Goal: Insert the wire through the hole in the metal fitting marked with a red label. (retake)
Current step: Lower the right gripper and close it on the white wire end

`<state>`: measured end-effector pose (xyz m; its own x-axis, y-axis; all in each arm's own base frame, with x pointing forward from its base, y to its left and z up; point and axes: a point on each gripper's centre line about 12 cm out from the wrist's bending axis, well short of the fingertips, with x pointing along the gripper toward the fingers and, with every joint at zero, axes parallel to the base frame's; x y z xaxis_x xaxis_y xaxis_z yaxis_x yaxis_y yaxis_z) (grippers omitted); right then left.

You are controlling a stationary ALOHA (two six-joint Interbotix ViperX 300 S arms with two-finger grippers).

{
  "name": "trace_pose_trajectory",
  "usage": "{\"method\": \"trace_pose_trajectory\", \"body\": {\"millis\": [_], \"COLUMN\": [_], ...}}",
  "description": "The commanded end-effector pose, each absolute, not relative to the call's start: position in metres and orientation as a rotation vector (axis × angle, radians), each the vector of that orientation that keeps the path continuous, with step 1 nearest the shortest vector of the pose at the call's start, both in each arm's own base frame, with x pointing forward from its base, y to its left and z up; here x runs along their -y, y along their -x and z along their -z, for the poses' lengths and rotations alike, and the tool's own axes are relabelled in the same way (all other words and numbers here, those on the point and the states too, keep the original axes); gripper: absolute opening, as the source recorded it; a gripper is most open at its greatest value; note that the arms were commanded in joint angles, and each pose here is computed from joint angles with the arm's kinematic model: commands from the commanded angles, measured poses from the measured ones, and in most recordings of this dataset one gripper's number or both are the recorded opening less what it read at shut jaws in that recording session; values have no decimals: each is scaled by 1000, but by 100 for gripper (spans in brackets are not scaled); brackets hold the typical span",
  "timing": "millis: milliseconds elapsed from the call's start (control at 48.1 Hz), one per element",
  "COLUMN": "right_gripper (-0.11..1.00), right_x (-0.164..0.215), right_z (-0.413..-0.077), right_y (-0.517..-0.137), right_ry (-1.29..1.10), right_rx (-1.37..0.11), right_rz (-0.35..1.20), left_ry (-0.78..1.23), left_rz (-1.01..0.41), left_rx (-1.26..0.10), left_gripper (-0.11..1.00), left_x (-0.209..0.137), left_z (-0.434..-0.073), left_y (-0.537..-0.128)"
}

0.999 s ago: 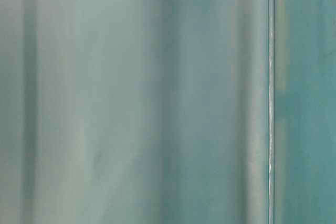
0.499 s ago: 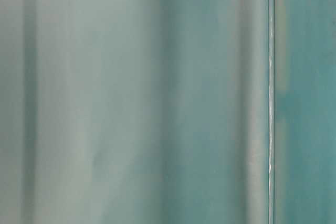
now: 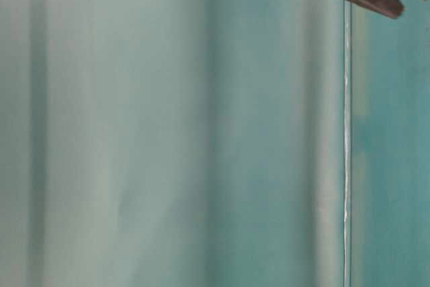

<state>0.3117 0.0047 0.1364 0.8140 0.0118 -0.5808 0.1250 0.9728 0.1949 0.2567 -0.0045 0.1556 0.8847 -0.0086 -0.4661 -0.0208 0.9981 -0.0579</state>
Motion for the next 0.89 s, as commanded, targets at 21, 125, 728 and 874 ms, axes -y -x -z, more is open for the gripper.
{"method": "trace_pose_trajectory", "body": {"millis": [21, 125, 728, 874], "right_gripper": [82, 82, 82, 82], "right_x": [-5, -5, -6, -5], "right_z": [-139, -134, -112, -109], "right_y": [-321, -325, -346, -347], "right_ry": [-241, -247, -249, -250], "right_rx": [-604, -620, -670, -674], "right_rz": [62, 66, 74, 78], "left_ry": [67, 67, 67, 66], "left_rz": [-10, -11, -12, -11], "left_rx": [-453, -456, -460, -460], "left_gripper": [60, 60, 60, 60], "left_x": [4, 4, 3, 3], "left_z": [-164, -163, -161, -161], "left_y": [-262, -261, -260, -260]}}
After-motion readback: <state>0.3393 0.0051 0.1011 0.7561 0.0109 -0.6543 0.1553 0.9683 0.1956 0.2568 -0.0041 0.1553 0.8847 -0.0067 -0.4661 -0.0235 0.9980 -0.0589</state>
